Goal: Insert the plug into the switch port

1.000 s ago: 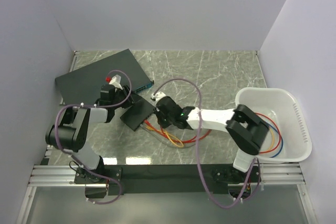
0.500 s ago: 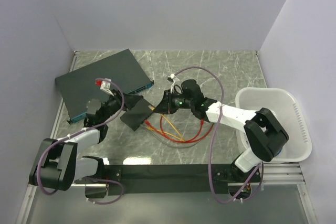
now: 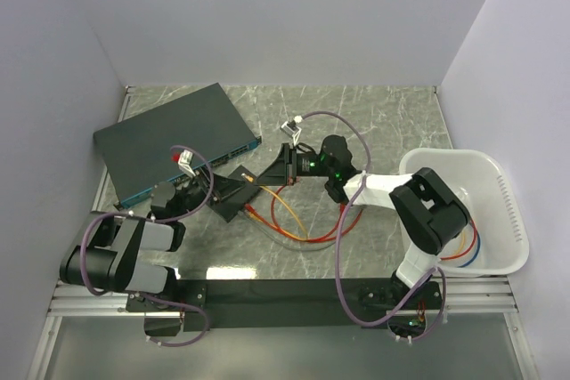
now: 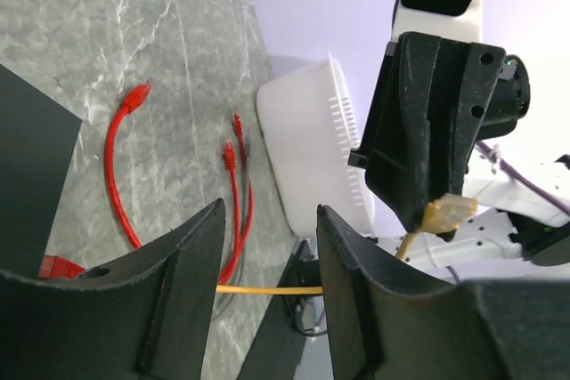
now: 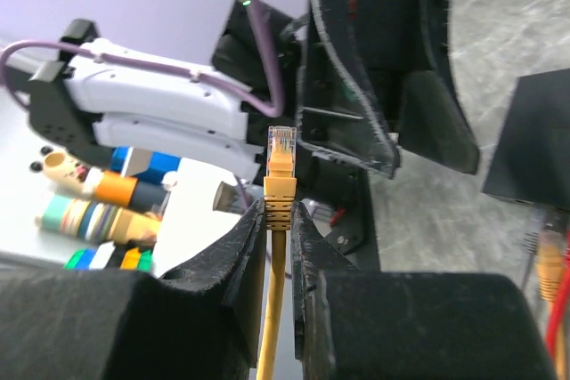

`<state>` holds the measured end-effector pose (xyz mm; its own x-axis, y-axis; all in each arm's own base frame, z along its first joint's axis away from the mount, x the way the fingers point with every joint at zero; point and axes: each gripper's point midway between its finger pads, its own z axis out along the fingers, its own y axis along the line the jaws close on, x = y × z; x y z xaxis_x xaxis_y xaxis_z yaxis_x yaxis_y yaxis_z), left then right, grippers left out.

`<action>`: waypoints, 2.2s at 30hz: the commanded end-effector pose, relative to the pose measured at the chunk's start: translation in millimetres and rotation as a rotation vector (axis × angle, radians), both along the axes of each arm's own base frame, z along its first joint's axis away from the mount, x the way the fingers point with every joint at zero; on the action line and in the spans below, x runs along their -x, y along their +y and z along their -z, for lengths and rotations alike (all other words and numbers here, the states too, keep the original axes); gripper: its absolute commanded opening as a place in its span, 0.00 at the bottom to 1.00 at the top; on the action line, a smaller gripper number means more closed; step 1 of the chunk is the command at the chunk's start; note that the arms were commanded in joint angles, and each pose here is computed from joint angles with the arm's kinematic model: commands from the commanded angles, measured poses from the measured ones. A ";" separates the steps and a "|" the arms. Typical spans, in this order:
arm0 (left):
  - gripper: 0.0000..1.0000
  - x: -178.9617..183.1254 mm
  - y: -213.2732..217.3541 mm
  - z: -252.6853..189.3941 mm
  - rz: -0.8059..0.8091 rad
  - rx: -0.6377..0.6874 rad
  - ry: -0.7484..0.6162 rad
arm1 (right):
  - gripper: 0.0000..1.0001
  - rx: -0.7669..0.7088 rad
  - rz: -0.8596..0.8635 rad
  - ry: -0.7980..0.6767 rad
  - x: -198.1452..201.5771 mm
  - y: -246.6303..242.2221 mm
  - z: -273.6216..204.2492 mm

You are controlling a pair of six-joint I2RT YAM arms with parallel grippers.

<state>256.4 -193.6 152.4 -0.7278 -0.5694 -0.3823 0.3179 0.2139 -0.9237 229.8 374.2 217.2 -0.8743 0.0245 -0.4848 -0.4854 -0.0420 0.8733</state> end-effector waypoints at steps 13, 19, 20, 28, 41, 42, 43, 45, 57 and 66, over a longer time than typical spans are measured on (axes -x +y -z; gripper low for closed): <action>0.51 56.1 4.9 -134.4 0.046 0.138 -0.668 | 0.00 -0.088 -0.030 0.022 -3.7 1.4 -12.3; 0.52 49.9 6.4 -131.2 0.006 0.075 -0.661 | 0.00 -0.074 -0.020 0.011 -6.3 3.1 -12.4; 0.52 51.7 6.9 -132.6 0.003 0.074 -0.670 | 0.00 -0.072 -0.018 0.009 -6.4 3.0 -13.0; 0.52 46.7 6.3 -129.6 -0.002 0.056 -0.657 | 0.00 -0.101 -0.039 -0.004 -0.9 7.2 -23.1; 0.51 28.8 7.5 -123.1 -0.046 0.033 -0.611 | 0.00 -0.087 -0.057 -0.048 9.4 10.7 -32.5; 0.52 27.3 7.5 -124.5 -0.047 0.032 -0.611 | 0.00 -0.088 -0.065 -0.045 11.9 14.8 -31.5; 0.52 27.3 7.5 -124.5 -0.047 0.032 -0.611 | 0.00 -0.087 -0.065 -0.043 11.9 14.8 -31.6; 0.51 27.6 5.8 -124.0 -0.038 0.033 -0.609 | 0.00 -0.093 -0.072 -0.041 13.5 19.0 -32.7; 0.41 32.2 2.8 -122.9 -0.008 0.015 -0.618 | 0.00 -0.122 -0.036 -0.019 3.6 26.3 -35.5; 0.01 31.6 0.3 -117.4 0.010 -0.003 -0.580 | 0.00 -0.171 -0.008 -0.012 -3.4 27.8 -45.8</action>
<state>234.2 -188.2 248.6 -0.4628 -0.5926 -0.6592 0.6905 0.2254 -0.6874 223.2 398.7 231.3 -0.9003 0.0185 -0.4348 -0.4331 -0.1364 0.8910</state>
